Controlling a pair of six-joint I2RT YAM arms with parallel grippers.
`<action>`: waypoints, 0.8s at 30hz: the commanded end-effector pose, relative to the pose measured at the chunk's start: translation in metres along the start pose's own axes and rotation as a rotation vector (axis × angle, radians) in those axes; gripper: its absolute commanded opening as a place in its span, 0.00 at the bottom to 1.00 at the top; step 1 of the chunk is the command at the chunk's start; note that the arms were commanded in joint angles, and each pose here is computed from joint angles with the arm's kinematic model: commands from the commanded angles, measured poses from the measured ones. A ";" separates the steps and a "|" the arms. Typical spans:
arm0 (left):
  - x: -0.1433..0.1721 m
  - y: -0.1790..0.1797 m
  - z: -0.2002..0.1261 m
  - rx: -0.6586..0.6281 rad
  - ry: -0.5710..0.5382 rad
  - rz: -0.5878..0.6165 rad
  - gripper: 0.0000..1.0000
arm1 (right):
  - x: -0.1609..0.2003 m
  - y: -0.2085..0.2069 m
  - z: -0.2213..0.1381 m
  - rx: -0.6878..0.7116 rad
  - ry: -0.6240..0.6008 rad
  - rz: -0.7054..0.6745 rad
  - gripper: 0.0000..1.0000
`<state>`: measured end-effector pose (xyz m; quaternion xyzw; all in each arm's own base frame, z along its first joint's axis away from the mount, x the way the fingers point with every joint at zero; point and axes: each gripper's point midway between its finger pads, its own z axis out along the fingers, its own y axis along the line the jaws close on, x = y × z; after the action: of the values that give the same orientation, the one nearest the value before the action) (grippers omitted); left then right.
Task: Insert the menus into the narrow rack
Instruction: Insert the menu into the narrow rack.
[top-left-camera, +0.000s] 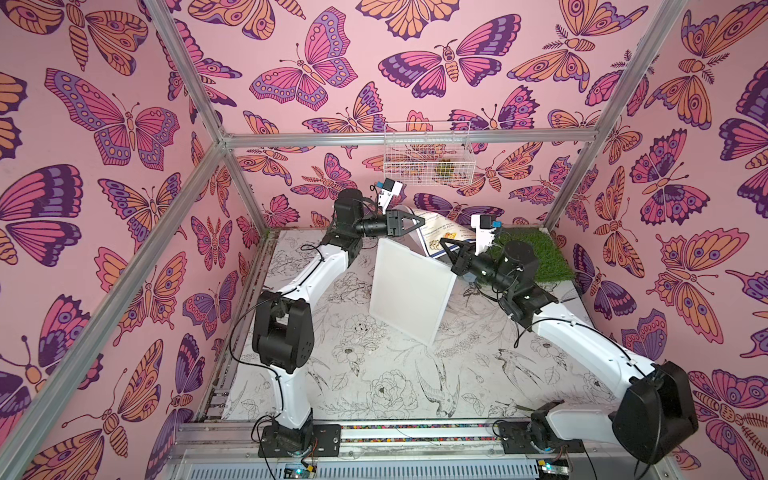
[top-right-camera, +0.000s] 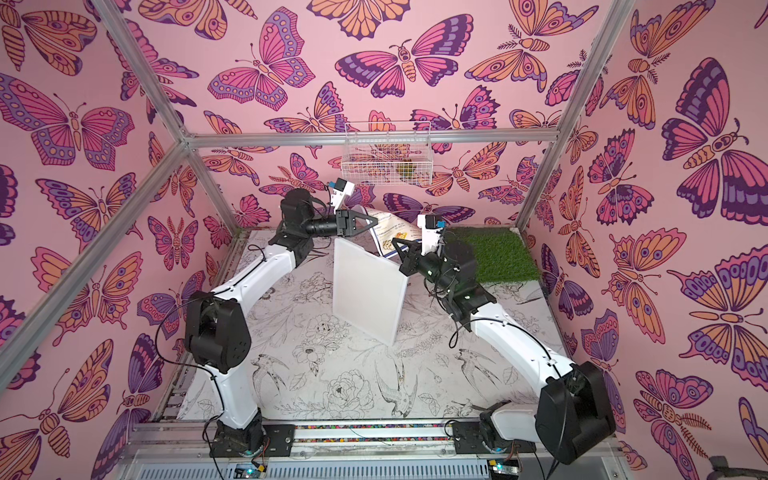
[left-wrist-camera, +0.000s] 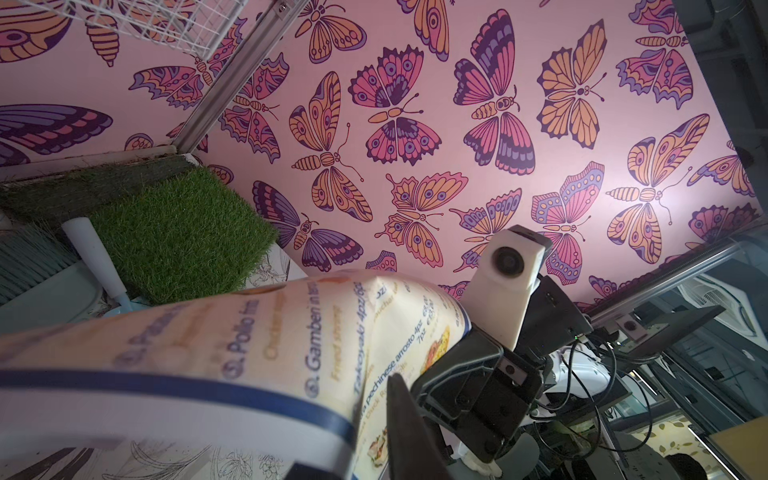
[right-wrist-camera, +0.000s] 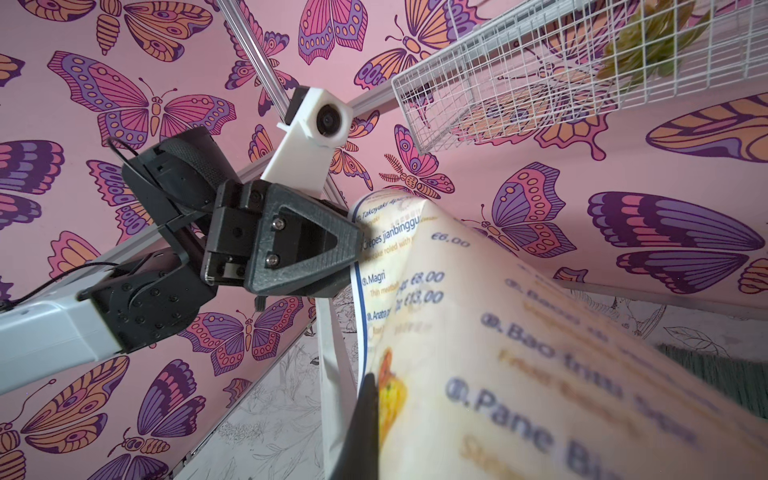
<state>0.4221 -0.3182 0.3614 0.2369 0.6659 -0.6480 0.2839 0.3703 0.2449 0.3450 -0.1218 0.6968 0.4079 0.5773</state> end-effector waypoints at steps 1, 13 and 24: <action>0.001 -0.006 0.002 0.014 0.008 0.023 0.20 | -0.020 0.008 -0.004 -0.004 -0.034 -0.001 0.00; -0.007 -0.024 0.000 0.032 0.003 0.045 0.20 | -0.027 0.014 -0.002 -0.026 -0.044 0.025 0.00; -0.008 -0.029 -0.002 0.032 -0.002 0.053 0.20 | -0.026 0.014 -0.002 -0.038 -0.053 0.068 0.00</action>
<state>0.4203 -0.3190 0.3660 0.2395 0.6635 -0.6487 0.2857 0.3704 0.2456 0.3592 -0.0999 0.6927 0.4315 0.5691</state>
